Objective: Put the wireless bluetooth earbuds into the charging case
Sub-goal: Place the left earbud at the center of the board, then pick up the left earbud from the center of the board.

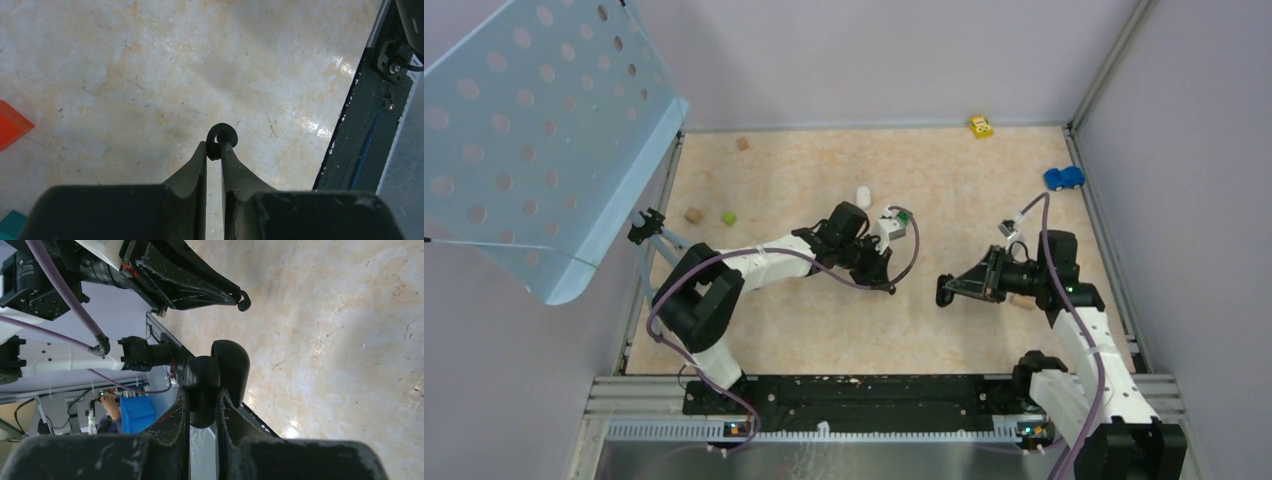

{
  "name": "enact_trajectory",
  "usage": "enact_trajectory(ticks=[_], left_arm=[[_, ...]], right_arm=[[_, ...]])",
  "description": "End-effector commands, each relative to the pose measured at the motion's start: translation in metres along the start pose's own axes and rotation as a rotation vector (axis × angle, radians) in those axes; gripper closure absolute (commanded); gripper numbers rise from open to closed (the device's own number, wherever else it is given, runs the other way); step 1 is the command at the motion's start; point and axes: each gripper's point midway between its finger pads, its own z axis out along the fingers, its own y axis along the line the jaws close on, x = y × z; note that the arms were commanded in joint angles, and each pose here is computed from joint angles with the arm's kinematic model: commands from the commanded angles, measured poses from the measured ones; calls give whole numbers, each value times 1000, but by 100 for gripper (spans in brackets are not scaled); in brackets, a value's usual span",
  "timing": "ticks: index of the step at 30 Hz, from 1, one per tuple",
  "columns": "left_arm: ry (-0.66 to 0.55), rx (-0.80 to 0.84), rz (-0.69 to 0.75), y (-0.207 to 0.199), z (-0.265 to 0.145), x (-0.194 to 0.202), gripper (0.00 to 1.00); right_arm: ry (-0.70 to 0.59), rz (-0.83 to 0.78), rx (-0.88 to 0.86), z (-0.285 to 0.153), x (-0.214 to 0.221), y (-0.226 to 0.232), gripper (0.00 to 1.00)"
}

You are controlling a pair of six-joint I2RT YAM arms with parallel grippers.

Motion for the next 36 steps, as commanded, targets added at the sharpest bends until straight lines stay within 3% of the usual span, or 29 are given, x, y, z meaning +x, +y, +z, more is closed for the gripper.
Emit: enact_trajectory(ticks=[1, 8, 11, 15, 19, 22, 29, 36], left_arm=[[19, -10, 16, 8, 7, 12, 100], [84, -97, 37, 32, 14, 29, 95], [114, -151, 35, 44, 15, 26, 82], [173, -274, -24, 62, 8, 18, 55], [158, -318, -31, 58, -9, 0, 49], [102, -338, -36, 48, -27, -18, 46], [-22, -448, -231, 31, -49, -42, 50], [9, -735, -225, 25, -36, -32, 58]], right_arm=[[18, -72, -48, 4, 6, 2, 100], [26, -46, -19, 9, 7, -11, 100], [20, -49, -16, 9, 4, -10, 100], [11, -50, -2, 9, 2, -10, 100], [3, -63, -1, 7, -3, -6, 100], [-1, -68, 0, 7, -6, -4, 100], [-21, -94, 2, 6, -17, 2, 100], [-32, -108, 6, 7, -25, 4, 100]])
